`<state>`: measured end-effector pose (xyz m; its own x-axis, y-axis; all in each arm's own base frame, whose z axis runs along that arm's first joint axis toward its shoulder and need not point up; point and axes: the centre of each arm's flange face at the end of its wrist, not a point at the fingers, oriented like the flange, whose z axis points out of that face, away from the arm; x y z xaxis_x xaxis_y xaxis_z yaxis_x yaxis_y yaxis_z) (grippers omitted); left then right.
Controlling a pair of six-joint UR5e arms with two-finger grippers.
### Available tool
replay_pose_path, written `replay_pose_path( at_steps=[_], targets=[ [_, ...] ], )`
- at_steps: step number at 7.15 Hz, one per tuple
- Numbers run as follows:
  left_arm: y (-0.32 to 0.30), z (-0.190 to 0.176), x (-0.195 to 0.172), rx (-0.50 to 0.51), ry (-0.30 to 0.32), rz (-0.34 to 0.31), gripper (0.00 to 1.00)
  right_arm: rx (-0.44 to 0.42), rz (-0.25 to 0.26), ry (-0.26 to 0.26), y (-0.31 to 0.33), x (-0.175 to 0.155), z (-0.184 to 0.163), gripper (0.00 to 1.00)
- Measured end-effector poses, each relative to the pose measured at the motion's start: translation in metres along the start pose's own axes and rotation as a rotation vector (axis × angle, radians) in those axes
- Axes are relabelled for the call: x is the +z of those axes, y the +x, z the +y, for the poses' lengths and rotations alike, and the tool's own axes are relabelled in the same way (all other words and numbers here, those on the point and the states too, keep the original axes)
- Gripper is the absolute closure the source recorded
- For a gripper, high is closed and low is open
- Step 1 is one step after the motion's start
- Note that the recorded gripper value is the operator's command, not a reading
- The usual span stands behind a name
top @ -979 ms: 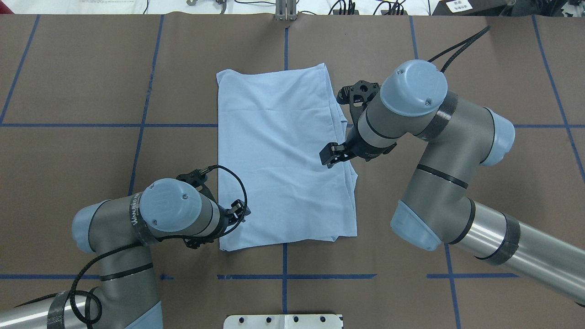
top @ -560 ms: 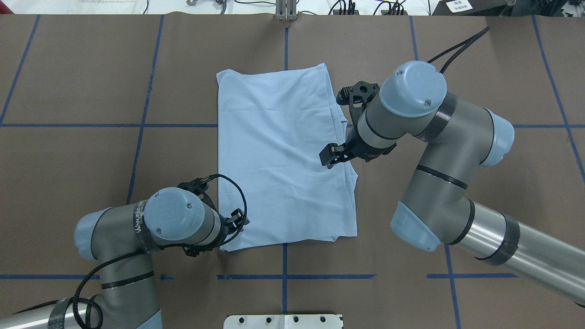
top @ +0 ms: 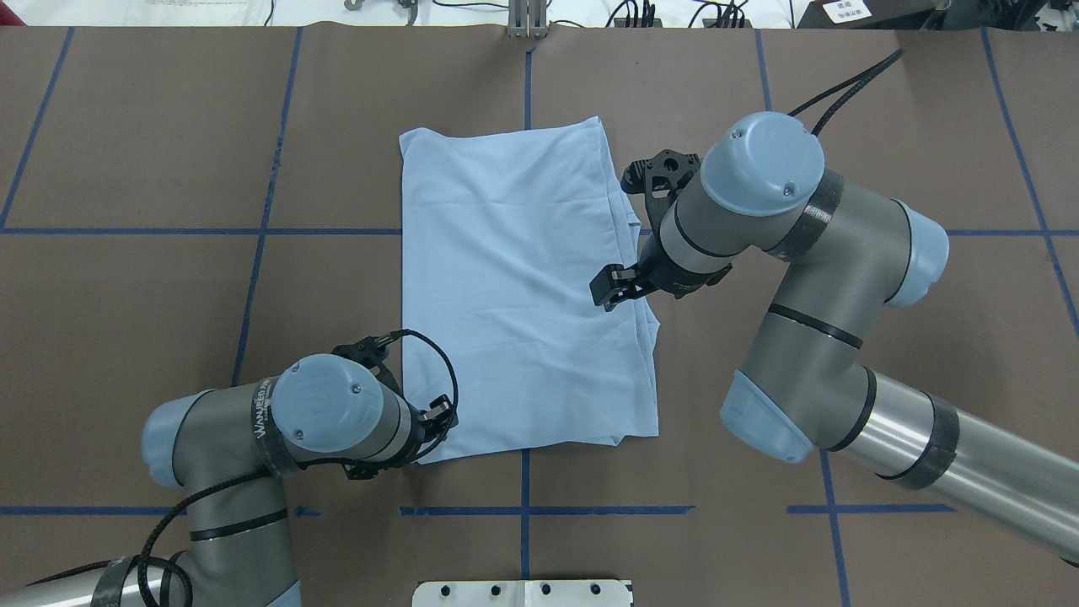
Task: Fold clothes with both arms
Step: 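Move both grippers to the shirt's corners nearest the robot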
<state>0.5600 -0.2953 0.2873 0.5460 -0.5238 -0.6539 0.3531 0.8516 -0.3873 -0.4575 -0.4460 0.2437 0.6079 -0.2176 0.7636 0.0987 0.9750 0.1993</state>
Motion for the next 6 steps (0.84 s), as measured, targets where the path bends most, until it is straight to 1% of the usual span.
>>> replay_pose_path(
  at_steps=[1,2,3,6],
  targets=[
    [-0.001,0.0,0.0,-0.003,0.001,-0.003,0.6,0.0,0.0,0.0,0.0,0.0,0.0,0.0],
    [-0.001,0.0,0.0,-0.004,0.001,-0.003,0.82,0.001,0.0,0.0,0.0,0.0,0.0,0.0],
    [0.0,0.0,-0.003,-0.004,0.0,0.001,1.0,0.002,0.0,-0.001,0.0,0.0,0.001,0.0],
    [0.001,0.003,-0.012,-0.001,-0.005,0.02,1.0,0.001,0.001,-0.005,-0.001,0.003,0.003,0.0]
  ],
)
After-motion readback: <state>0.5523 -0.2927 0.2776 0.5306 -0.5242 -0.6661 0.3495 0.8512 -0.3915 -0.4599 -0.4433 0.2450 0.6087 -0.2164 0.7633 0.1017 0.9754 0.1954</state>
